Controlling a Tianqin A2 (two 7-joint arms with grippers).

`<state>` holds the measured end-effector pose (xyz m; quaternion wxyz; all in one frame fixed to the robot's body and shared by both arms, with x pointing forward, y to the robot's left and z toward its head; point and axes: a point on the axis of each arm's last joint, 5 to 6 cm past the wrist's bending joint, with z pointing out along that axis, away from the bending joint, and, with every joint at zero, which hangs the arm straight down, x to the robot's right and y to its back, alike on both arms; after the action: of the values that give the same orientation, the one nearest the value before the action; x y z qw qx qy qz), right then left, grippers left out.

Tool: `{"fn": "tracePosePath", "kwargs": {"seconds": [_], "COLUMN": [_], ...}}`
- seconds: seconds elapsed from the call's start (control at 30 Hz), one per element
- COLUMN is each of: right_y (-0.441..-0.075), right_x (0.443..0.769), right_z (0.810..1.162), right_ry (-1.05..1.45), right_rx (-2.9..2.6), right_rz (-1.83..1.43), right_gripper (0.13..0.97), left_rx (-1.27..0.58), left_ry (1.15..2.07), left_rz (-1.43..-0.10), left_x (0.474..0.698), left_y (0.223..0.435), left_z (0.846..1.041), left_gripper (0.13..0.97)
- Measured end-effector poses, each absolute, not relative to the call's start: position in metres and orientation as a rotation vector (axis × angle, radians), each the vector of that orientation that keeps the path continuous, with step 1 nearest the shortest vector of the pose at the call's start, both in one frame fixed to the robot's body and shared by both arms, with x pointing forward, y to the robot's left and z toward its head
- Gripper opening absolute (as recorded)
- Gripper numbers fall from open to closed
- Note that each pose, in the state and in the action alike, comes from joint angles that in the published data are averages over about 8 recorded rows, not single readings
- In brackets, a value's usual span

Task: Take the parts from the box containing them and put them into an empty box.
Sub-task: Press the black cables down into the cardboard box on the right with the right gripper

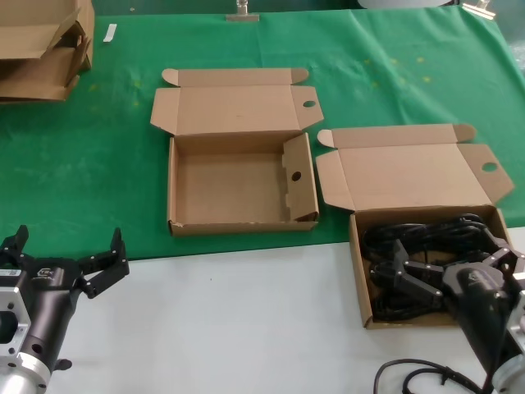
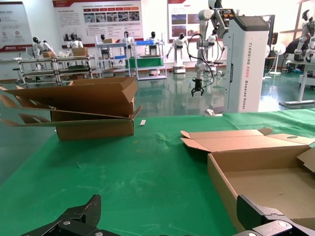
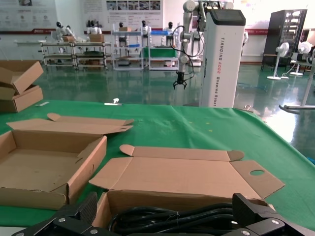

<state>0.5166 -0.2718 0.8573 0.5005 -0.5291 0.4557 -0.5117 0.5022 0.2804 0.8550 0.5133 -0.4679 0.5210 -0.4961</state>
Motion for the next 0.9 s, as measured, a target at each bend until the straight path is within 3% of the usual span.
{"fn": "tracePosePath", "kwargs": {"seconds": [0.9], "right_y": [-0.2718], "right_x": [0.5166], "right_z": [0.8573], "right_ry": [1.102], "right_rx": [-1.279], "right_rz": [-1.237], "right_gripper": [0.966], "left_rx": [-1.125], "left_ry": [1.253], "left_rz": [-1.193], "left_x": [0.5022], "left_y": [0.2804], "left_z": [0.8550], "left_gripper": [0.966]}}
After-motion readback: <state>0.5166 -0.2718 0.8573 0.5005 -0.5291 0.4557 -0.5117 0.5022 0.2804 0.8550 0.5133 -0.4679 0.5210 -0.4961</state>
